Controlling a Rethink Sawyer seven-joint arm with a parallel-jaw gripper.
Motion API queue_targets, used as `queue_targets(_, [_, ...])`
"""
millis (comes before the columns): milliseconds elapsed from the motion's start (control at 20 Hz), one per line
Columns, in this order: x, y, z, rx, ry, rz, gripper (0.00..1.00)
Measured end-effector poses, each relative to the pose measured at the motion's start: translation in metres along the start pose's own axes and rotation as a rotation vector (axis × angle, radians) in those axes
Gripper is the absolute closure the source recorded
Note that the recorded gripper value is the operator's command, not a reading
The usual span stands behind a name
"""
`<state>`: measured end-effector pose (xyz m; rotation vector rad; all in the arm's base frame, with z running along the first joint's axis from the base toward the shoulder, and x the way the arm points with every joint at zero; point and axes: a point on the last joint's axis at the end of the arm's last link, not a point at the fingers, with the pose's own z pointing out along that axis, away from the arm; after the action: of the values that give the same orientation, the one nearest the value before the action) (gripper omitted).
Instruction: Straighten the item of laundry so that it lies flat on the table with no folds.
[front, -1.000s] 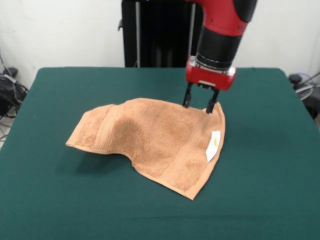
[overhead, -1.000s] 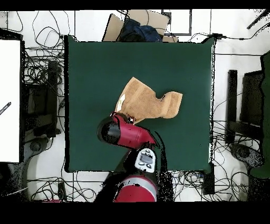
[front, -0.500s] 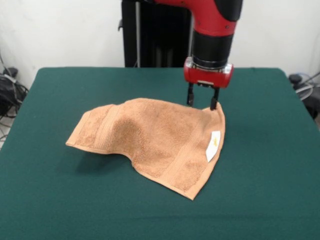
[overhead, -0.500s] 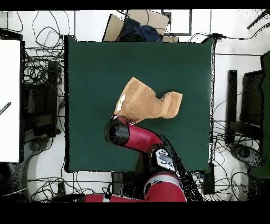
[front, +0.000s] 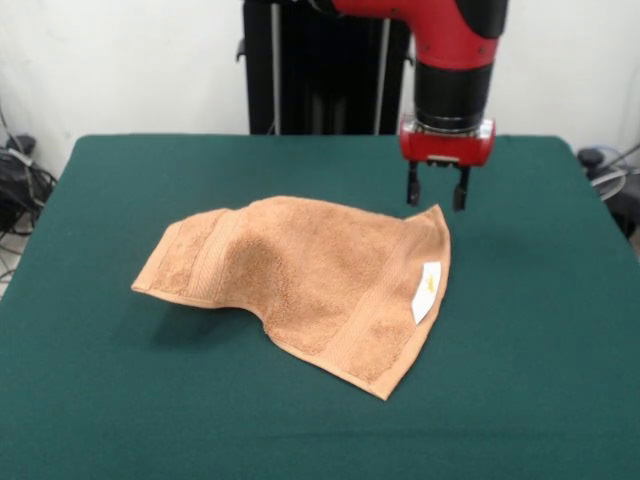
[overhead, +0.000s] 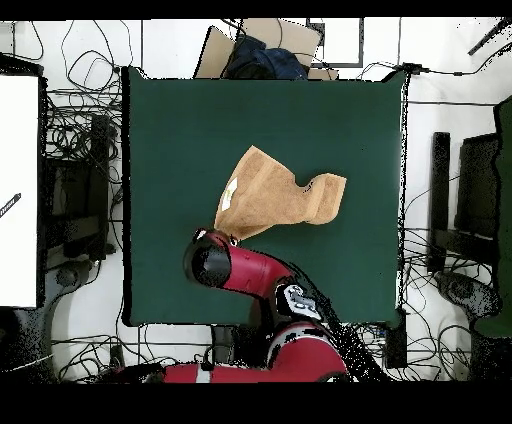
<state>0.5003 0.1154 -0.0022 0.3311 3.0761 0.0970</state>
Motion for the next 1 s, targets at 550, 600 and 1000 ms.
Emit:
queue_targets(550, [0.030, 0.019, 0.019, -0.006, 0.002, -0.040, 0.00])
queue_targets(600, [0.032, 0.019, 0.021, -0.005, 0.004, -0.039, 0.00])
queue_targets(1000, [0.051, 0.007, 0.050, -0.008, 0.042, -0.016, 0.00])
